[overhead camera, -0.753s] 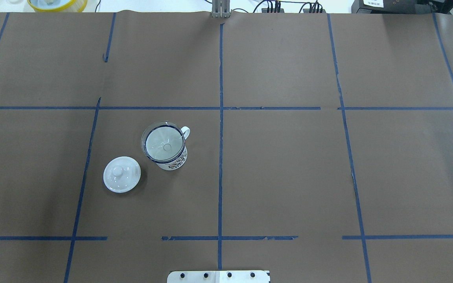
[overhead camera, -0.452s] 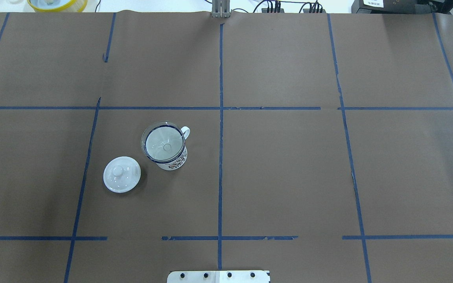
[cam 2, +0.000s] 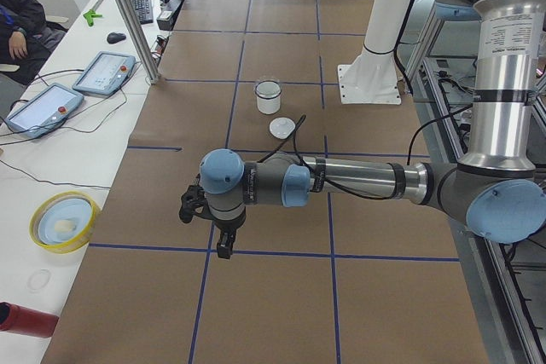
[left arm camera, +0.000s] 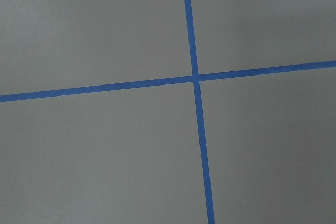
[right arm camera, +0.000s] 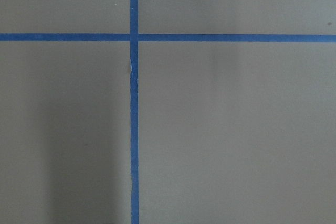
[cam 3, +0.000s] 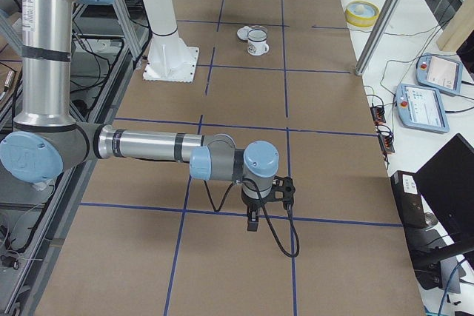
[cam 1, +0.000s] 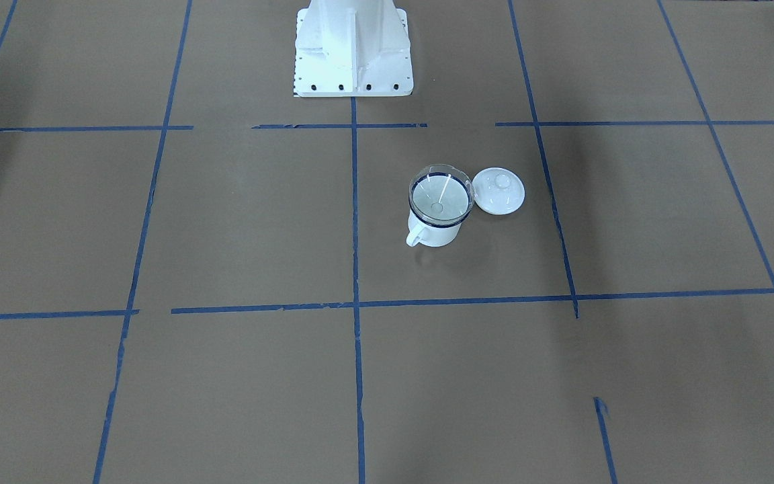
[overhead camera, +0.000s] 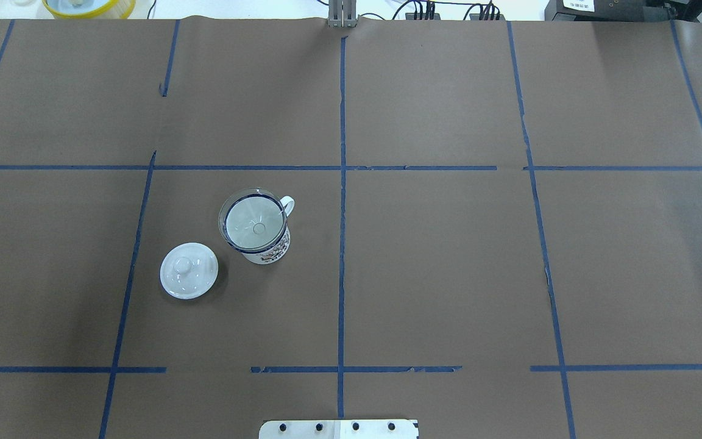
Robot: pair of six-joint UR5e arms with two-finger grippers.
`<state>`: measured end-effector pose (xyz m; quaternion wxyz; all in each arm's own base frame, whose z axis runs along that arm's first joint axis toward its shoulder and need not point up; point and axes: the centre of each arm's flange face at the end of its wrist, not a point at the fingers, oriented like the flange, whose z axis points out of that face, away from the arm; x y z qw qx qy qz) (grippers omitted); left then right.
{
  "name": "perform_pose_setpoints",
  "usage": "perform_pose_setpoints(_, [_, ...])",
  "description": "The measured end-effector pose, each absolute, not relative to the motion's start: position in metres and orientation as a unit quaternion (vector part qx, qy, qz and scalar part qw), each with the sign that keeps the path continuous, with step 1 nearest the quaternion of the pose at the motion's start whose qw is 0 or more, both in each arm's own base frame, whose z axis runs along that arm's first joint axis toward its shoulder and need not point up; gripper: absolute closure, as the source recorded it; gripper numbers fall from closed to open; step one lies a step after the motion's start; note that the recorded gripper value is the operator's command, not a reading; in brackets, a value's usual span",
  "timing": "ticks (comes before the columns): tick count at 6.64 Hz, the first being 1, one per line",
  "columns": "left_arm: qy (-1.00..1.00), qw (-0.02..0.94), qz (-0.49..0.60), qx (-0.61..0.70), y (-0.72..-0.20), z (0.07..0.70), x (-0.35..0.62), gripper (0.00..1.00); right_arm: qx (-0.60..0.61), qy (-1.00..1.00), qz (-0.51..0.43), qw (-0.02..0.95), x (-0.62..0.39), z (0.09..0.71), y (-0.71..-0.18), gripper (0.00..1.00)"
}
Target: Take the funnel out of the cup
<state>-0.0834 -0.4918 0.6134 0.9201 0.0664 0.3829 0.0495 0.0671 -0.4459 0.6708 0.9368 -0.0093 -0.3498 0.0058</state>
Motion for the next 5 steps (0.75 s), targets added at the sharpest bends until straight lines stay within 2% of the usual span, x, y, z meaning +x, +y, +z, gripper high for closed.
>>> perform_pose_setpoints(3, [0.369,0.907,0.087,0.182,-0.548,0.532,-0.086,0.00,-0.009,-0.350,0.006,0.937,0.067,0.671,-0.446,0.00])
perform_pose_setpoints(5, [0.386,0.890,0.033,0.239,-0.562,0.482,-0.081,0.00,-0.009,-0.350,0.006,0.937,0.067,0.671,-0.446,0.00])
